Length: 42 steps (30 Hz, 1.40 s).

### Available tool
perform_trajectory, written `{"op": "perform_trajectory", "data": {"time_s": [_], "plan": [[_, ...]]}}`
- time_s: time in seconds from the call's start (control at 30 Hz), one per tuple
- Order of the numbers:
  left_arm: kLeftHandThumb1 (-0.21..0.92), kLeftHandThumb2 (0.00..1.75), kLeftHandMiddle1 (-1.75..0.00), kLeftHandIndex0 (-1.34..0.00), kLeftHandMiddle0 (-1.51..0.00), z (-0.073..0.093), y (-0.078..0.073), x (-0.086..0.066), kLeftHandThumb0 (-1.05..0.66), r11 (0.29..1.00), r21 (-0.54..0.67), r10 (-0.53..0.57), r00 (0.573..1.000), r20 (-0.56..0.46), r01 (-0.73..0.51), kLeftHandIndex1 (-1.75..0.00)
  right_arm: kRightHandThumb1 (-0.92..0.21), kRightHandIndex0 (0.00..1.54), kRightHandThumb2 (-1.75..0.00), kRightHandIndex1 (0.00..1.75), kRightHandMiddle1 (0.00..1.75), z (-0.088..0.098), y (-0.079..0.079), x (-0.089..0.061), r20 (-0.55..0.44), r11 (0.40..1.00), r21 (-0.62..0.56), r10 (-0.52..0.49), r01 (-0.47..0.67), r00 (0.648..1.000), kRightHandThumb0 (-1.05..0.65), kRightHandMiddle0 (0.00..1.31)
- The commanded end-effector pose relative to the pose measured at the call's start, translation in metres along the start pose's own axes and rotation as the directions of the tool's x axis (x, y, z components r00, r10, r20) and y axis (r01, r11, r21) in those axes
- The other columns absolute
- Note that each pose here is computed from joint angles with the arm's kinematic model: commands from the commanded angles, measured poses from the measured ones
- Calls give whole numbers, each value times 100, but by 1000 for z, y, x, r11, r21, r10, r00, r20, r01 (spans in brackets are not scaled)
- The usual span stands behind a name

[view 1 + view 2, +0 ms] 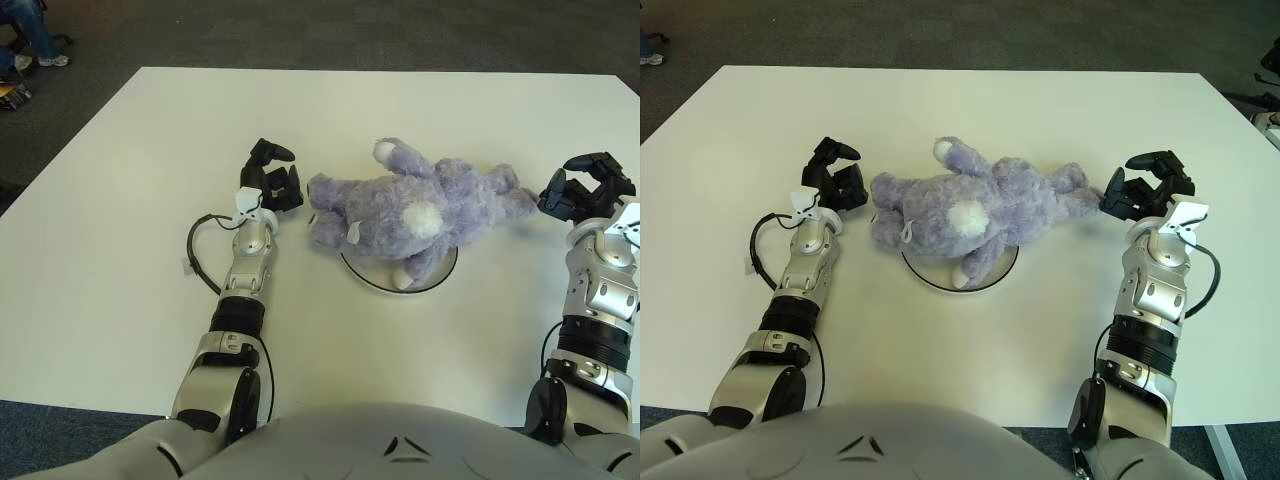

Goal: Put the doll into the plate.

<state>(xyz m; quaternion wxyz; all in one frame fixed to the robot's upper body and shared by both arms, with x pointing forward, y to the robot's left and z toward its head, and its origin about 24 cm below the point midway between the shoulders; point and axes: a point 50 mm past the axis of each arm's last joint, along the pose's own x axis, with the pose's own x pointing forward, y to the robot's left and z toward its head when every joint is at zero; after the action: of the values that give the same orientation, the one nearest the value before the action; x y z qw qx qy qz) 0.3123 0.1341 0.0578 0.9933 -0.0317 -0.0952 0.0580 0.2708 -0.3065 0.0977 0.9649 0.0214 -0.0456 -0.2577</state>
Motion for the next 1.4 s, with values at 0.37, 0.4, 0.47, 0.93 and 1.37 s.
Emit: {"op": "perform_trajectory", "data": {"time_s": [0.37,0.4,0.47,0.93,1.37], "plan": [[36,127,-175,-58,-118,-11,8,-7,-47,1000,5,6,998,-57,-6,-175,7,91,-174,170,175,-10,2,-13,17,992,111,64,-65,998,0,67],[36,127,-175,-58,-118,-11,8,-7,-47,1000,5,6,998,-57,-6,-175,7,91,-174,171,175,-11,3,-14,13,991,117,67,-68,998,0,67],[36,127,-175,-58,-118,-12,8,-7,-47,1000,4,6,998,-57,-5,-175,7,91,-174,171,175,-14,6,-18,2,990,124,74,-74,997,0,67],[35,128,-175,-59,-118,-13,6,-8,-47,1000,-10,-6,998,-64,5,-175,-17,131,-149,175,175,-32,17,-34,-98,971,175,182,-163,978,-50,72],[35,127,-175,-58,-117,-13,5,-9,-47,1000,-26,-11,998,-66,9,-175,-28,132,-136,175,175,-37,25,-39,-158,954,161,279,-254,947,-50,64]]}}
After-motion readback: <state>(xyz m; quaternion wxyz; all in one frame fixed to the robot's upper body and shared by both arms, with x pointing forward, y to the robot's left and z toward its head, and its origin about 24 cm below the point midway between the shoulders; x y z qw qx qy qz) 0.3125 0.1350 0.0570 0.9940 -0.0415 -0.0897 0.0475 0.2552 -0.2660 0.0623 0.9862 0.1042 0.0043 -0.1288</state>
